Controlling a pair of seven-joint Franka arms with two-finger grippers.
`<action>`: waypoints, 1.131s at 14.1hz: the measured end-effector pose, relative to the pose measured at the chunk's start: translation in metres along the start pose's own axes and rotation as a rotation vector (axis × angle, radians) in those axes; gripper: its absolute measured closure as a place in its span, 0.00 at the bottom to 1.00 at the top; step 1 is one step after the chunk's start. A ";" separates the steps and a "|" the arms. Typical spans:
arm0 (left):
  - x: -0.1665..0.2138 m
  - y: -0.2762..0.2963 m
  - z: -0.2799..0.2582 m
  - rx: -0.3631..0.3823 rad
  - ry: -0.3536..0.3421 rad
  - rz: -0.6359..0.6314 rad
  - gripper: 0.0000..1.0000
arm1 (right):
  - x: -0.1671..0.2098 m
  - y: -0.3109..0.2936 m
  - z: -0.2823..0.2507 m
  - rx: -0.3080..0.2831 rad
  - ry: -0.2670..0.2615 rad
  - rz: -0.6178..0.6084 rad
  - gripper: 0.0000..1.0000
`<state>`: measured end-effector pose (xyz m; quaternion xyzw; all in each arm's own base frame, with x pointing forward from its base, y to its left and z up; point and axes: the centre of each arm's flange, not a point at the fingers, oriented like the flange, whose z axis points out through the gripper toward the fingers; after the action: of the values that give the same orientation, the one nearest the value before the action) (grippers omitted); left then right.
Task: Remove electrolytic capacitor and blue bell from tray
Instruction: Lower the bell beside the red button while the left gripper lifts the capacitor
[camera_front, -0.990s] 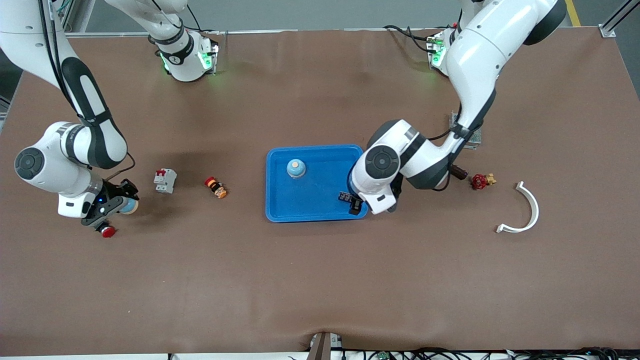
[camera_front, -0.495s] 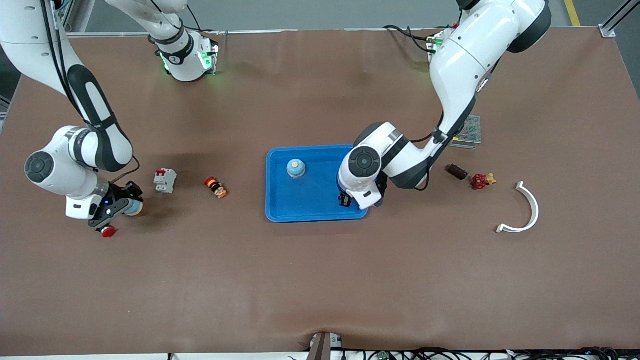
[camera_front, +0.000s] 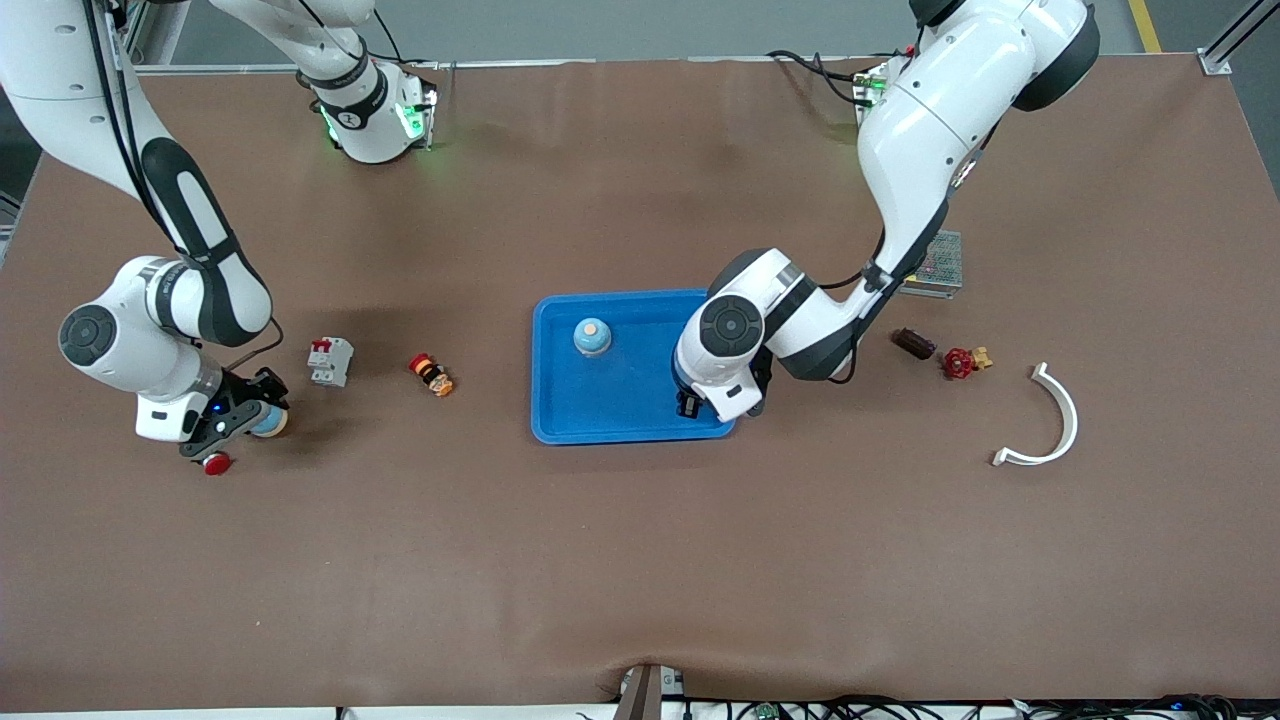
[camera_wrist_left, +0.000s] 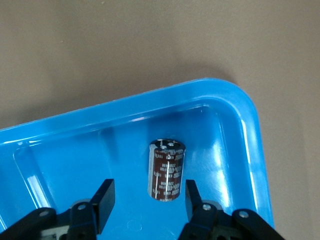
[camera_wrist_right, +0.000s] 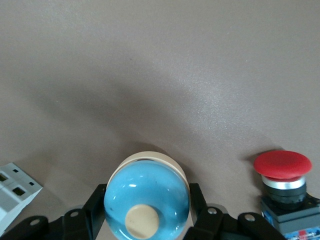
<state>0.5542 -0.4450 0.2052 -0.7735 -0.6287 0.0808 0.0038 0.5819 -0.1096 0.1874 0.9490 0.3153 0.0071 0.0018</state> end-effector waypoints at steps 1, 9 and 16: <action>0.002 0.001 0.003 0.002 0.004 -0.003 0.39 | 0.000 0.000 0.002 0.002 -0.002 0.000 0.30; 0.004 0.001 0.018 -0.005 0.029 -0.004 0.60 | 0.001 -0.001 0.008 -0.005 0.005 -0.002 0.30; 0.005 0.014 -0.010 -0.056 0.014 -0.001 0.66 | 0.003 -0.001 0.008 0.000 0.019 0.016 0.00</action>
<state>0.5702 -0.4418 0.2129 -0.7735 -0.6310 0.0576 -0.0135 0.5838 -0.1073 0.1797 0.9513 0.3078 0.0160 -0.0012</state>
